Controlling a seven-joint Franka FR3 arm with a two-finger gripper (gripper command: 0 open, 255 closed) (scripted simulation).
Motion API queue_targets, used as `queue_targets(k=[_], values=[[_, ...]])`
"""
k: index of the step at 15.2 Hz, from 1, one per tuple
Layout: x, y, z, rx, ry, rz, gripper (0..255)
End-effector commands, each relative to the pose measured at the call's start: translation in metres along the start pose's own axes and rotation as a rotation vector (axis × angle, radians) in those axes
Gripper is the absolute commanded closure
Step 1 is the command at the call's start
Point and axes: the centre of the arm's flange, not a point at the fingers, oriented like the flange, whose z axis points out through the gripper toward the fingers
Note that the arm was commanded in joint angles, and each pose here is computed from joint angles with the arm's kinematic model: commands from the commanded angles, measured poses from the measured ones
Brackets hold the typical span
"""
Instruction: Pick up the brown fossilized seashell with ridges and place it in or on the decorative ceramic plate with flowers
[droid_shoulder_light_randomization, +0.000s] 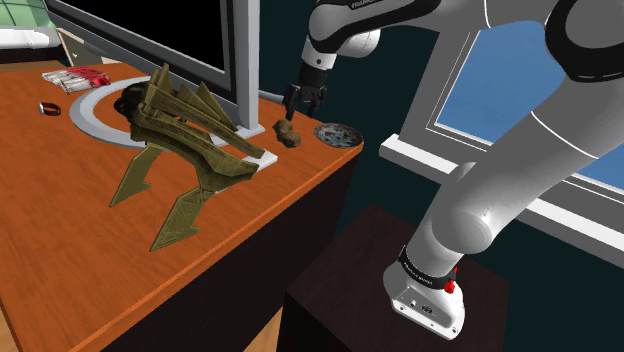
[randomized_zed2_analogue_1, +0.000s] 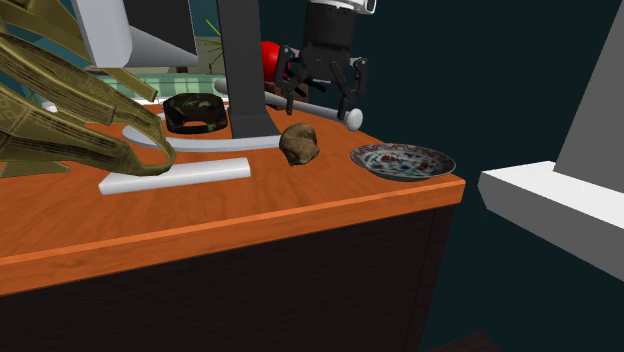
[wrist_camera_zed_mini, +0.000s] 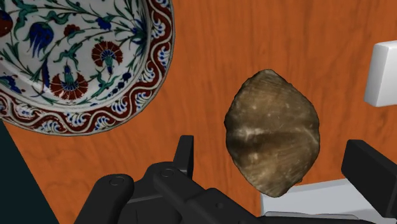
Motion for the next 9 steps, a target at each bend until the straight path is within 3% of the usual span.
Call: queue_targets(k=[1,6,7,9], values=[[0.0001,0.0009,0.0019,0.0,0.001,0.0,0],[0.0001,0.0009,0.0019,0.0,0.0,0.0,0],[0.0001,0.0009,0.0019,0.0,0.0,0.0,255],[0.0001,0.0009,0.0019,0.0,0.0,0.0,255]])
